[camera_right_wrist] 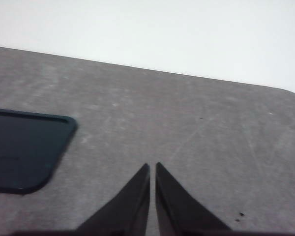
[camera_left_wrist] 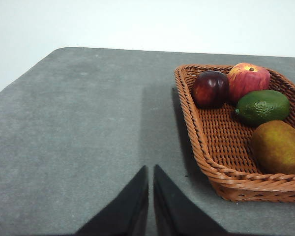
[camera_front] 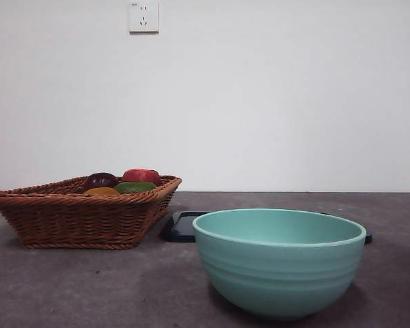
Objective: Pick up the wifruite, put it on the bowl, pick up the plate, put it on desk
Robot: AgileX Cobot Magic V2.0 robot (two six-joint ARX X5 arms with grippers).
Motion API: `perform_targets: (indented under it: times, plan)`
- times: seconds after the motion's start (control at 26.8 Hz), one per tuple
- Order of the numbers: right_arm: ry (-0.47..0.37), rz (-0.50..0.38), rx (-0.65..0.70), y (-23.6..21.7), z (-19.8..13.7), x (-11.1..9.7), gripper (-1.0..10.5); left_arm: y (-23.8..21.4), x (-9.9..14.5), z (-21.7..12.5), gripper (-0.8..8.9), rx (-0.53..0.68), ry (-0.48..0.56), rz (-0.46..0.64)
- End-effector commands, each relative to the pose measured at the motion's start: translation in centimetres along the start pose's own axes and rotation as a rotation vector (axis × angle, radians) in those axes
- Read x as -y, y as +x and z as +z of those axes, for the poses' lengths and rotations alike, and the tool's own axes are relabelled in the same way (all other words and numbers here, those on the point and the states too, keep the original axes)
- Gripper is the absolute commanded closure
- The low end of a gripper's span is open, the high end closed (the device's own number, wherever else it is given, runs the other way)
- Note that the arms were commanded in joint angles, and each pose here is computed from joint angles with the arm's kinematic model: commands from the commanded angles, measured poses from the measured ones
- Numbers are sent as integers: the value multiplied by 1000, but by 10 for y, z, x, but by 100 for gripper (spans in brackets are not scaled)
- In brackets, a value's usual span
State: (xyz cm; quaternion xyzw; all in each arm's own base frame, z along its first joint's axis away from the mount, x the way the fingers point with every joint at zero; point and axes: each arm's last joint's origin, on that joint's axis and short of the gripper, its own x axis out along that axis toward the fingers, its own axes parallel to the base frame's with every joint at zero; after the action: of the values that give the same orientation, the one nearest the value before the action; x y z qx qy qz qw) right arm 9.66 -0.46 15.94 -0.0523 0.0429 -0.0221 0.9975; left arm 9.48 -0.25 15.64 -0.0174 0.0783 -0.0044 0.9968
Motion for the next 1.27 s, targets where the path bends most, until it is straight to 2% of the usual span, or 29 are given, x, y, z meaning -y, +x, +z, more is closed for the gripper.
perform_targets:
  times: [0.04,0.22,0.48,1.27]
  plan:
    - [-8,-5,-12,0,-2,0,932,2,0,-7,798,-22,9,3]
    - [35,3,-90,0,-10,-1,932,2,0,-7,798,-22,9,4]
    - [95,5,-89,0,-10,-1,932,2,0,-7,798,-22,9,3]
    - [99,10,-63,0,-7,-1,932,2,0,-7,798,-22,9,4]
